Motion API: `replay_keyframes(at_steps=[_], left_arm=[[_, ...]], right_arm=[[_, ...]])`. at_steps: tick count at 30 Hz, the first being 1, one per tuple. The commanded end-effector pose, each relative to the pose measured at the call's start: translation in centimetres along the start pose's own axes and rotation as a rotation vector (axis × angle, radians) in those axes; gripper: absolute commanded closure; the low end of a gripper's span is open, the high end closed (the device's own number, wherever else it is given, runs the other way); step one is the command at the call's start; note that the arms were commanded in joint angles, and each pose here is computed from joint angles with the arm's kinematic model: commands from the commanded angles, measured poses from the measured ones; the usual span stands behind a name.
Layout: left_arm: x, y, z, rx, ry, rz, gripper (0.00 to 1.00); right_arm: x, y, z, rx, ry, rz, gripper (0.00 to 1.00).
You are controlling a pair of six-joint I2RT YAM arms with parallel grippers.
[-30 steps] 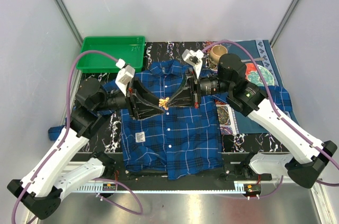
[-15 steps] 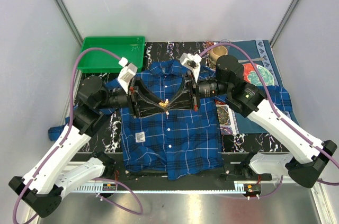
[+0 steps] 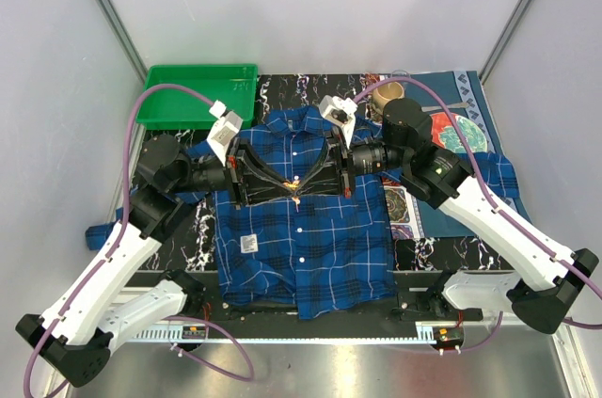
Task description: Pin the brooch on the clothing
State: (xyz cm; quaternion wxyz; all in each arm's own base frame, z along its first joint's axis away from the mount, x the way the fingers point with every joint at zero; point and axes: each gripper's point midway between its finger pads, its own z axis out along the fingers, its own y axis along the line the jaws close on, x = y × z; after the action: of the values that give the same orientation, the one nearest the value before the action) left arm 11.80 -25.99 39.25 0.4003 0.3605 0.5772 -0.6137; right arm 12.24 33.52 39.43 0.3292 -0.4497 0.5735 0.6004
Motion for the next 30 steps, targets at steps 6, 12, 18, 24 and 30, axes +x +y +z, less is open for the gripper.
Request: replay_keyframes(at_steps=[6,12,18,24,30], left_arm=[[-1.0,-0.2,-0.1,0.003,-0.016,0.068,0.75],[-0.4,-0.2,-0.3,-0.002,-0.005,0.062,0.75],[-0.8,-0.2,-0.1,0.0,-0.013,0.065,0.8],[-0.5,0.1,0.0,0.006,-0.002,0.048,0.84],[0.1,0.5,0.0,-0.004,0.002,0.045,0.85]], right_arm=[[-1.9,1.1,0.3,-0.024,-0.04,-0.049,1.0],[-1.9,0.9,0.4,-0.017,-0.04,-0.047,1.0],[-1.9,1.0,0.4,-0.024,-0.041,-0.041,1.0],[-2.5,0.5,0.8,-0.017,-0.056,-0.038,1.0],[-3.1,0.4,1.1,-0.016,-0.074,-0.036,1.0]])
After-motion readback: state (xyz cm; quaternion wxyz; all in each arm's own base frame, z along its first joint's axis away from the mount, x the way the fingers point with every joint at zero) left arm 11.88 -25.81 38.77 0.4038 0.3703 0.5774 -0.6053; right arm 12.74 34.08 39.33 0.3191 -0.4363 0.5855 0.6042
